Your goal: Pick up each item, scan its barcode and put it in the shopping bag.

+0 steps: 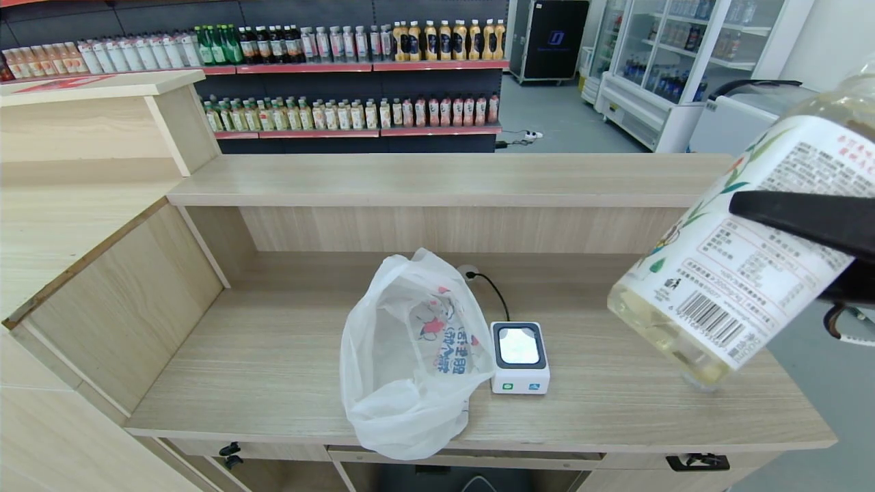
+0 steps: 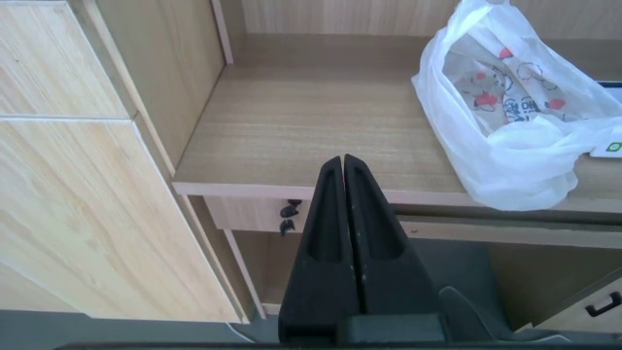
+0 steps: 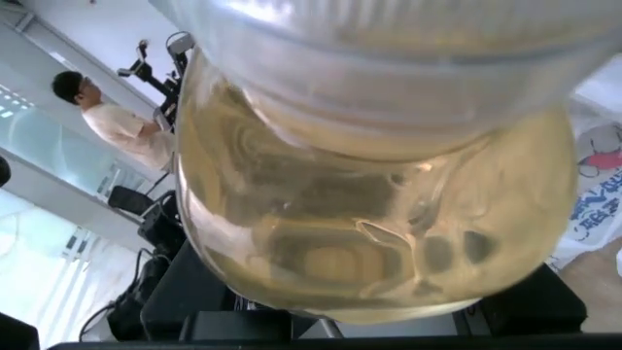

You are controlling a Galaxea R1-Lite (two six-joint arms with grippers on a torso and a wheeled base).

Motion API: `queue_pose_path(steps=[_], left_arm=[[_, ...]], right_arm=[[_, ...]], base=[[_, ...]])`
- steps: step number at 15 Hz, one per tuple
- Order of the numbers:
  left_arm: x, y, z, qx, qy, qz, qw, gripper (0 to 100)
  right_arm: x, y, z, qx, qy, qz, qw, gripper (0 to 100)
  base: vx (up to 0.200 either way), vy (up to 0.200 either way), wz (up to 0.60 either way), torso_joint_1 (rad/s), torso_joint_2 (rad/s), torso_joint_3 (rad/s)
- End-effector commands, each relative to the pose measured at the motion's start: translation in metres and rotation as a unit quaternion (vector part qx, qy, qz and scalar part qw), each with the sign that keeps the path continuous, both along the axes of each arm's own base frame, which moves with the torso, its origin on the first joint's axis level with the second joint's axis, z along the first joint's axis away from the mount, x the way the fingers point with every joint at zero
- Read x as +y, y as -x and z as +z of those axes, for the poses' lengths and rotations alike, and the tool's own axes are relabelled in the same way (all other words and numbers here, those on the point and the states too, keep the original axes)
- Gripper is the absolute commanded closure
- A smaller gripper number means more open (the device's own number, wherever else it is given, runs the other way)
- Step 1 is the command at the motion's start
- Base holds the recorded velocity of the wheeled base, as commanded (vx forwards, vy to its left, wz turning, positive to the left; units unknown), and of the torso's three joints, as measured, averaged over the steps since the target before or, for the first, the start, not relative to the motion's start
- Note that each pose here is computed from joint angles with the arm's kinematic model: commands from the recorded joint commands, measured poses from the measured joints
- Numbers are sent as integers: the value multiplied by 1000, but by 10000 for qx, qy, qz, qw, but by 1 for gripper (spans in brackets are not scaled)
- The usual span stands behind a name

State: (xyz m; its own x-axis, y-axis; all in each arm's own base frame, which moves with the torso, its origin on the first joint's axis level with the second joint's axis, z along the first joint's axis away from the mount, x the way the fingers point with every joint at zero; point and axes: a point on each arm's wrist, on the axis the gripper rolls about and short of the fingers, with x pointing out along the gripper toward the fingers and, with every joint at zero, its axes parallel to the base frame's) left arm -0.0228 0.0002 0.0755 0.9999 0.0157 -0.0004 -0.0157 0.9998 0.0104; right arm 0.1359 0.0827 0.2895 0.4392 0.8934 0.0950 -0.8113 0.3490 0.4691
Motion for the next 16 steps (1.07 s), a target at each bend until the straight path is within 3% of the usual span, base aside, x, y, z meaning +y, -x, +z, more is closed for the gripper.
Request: queue_pose_path(steps=[1,16], left_arm=[[0,0,0,-2,-2,6,10000,100],[0,0,0,-2,-2,6,10000,100]], right_arm=[[6,3,-1,21,0,178,9998,100],[7,22,3,217,-2,634,9978,100]], base=[[0,0,0,0,0,0],[0,0,0,0,0,0]])
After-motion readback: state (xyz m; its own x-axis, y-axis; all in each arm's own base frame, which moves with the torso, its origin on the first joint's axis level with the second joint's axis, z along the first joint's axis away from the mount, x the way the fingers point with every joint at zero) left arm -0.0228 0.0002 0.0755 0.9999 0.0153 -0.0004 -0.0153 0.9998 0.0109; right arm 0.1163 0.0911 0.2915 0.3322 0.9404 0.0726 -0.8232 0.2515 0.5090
